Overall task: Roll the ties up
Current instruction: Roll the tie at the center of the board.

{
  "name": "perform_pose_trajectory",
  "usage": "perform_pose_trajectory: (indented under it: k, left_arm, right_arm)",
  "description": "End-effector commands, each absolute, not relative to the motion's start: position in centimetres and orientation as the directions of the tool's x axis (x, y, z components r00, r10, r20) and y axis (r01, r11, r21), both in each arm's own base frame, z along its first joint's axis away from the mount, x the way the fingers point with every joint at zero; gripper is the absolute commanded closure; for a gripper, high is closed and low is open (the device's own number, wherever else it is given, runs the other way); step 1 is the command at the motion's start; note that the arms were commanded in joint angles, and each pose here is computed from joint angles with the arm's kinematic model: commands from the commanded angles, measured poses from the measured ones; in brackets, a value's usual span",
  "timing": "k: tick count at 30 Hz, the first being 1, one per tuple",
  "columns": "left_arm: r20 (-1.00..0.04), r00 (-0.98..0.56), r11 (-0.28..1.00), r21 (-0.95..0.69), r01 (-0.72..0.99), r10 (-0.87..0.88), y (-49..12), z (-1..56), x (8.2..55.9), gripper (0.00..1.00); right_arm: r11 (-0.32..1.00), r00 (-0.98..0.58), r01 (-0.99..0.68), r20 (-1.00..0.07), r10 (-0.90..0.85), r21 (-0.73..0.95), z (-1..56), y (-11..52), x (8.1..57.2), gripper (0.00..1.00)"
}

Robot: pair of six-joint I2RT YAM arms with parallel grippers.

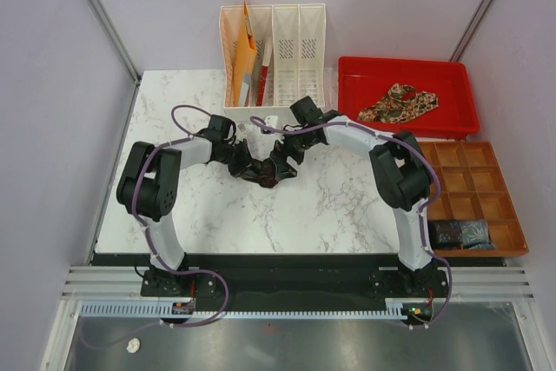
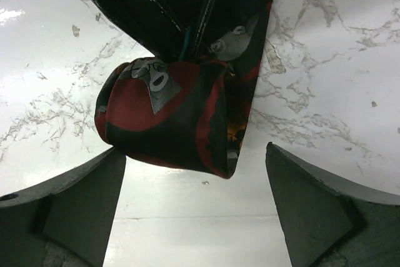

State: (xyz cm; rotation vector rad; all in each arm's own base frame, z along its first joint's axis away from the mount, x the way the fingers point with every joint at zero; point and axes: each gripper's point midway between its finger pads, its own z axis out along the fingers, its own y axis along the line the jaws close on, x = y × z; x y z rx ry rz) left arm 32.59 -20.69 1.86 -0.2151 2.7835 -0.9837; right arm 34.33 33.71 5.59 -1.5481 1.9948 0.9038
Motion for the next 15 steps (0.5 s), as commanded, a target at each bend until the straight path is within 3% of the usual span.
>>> perform_pose_trajectory:
  k: [1, 15]
  left_arm:
    - [-0.122, -0.977, 0.87, -0.484, -0.094, -0.174, -17.9, -2.1, 31.7, 0.98]
    - [-0.083, -0.976, 0.865, -0.483, -0.137, -0.201, -17.9, -2.8, 31.2, 0.98]
  right_arm:
    - [0.106, -0.244, -0.968, -0.752, -0.612, 0.228, 6.1, 35.7, 33.5, 0.02]
    - [0.054, -0.164, -0.984, -0.769, -0.618, 0.167, 4.4, 37.5, 32.1, 0.02]
